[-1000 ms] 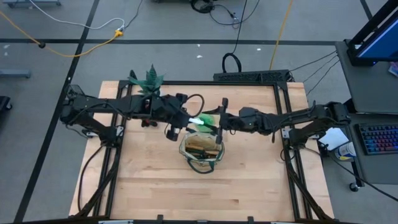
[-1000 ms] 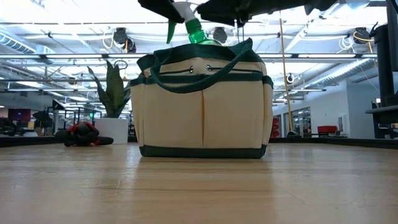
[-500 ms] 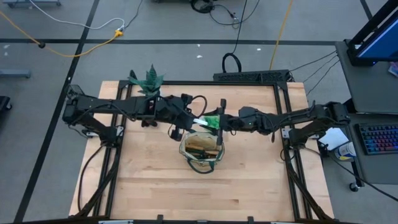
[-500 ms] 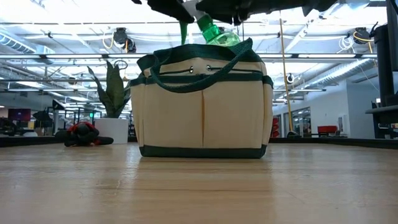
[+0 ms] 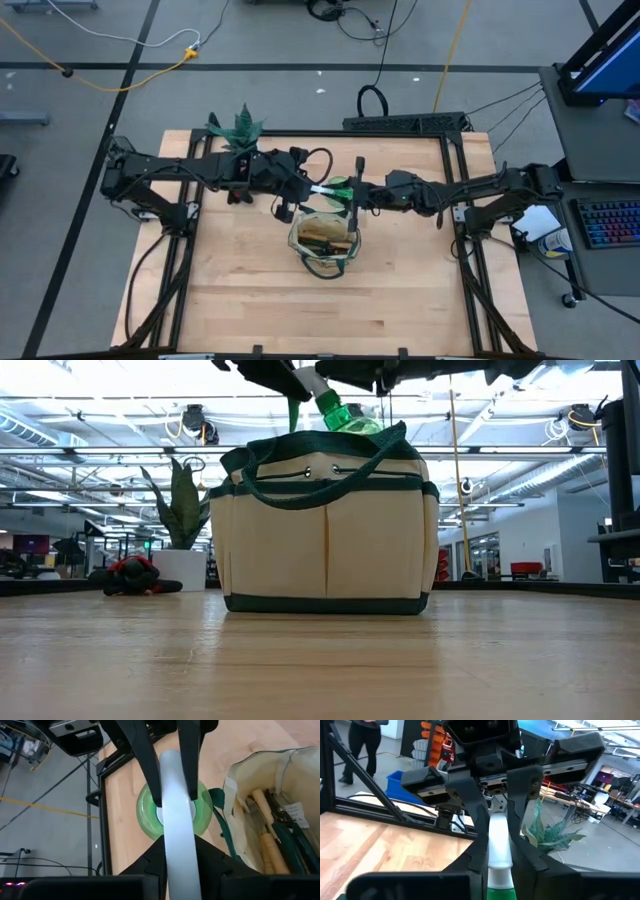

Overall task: Pick & Place Garden tools in Gardening bag
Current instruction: Put the green spray bottle into the gardening bag

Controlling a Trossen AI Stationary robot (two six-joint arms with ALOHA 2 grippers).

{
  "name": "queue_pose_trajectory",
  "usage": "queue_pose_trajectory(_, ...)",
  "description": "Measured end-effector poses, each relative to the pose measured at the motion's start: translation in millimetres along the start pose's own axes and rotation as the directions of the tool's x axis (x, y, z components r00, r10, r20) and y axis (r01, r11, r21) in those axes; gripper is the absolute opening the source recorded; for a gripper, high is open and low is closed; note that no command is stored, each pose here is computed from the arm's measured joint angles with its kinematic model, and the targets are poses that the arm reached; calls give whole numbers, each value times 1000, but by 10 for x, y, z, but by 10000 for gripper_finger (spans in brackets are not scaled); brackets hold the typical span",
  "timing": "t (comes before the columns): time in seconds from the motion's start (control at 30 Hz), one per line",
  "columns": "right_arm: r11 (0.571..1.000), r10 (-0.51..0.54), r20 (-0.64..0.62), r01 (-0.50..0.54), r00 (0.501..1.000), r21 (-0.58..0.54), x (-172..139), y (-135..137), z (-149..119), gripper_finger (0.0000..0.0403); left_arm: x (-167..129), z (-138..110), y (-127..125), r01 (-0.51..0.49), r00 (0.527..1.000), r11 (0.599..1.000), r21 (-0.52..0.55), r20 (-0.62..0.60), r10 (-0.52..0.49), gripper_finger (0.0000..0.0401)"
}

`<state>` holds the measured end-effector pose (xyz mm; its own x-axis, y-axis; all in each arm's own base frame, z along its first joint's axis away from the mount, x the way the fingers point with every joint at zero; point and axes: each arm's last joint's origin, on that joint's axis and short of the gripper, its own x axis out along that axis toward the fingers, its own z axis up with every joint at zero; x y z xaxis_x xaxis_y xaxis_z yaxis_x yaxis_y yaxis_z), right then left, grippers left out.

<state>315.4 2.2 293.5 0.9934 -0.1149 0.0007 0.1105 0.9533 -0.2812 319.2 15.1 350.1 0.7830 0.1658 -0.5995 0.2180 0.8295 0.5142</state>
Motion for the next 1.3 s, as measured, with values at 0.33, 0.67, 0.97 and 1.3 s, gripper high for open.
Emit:
queue_pose_trajectory(0.33, 1000, 7, -18, -7, 1000, 10, -1, 5, -16, 42, 1, 1, -3, 5, 1000, 1000, 5, 3, -5, 75)
queue_pose_trajectory(0.67, 999, 18, -47, -16, 999, 44, -2, 13, -41, 43, 3, 0, -5, 8, 1000, 1000, -5, 2, -8, 76)
queue_pose_trajectory(0.97, 997, 21, -70, -15, 997, 77, -4, 17, -63, 45, 3, -3, -1, -10, 1000, 999, -48, -9, 10, 93)
queue_pose_trajectory(1.3, 994, 23, -97, -12, 995, 104, -4, 26, -94, 46, 2, -2, 9, -41, 999, 999, -28, -23, 41, 191)
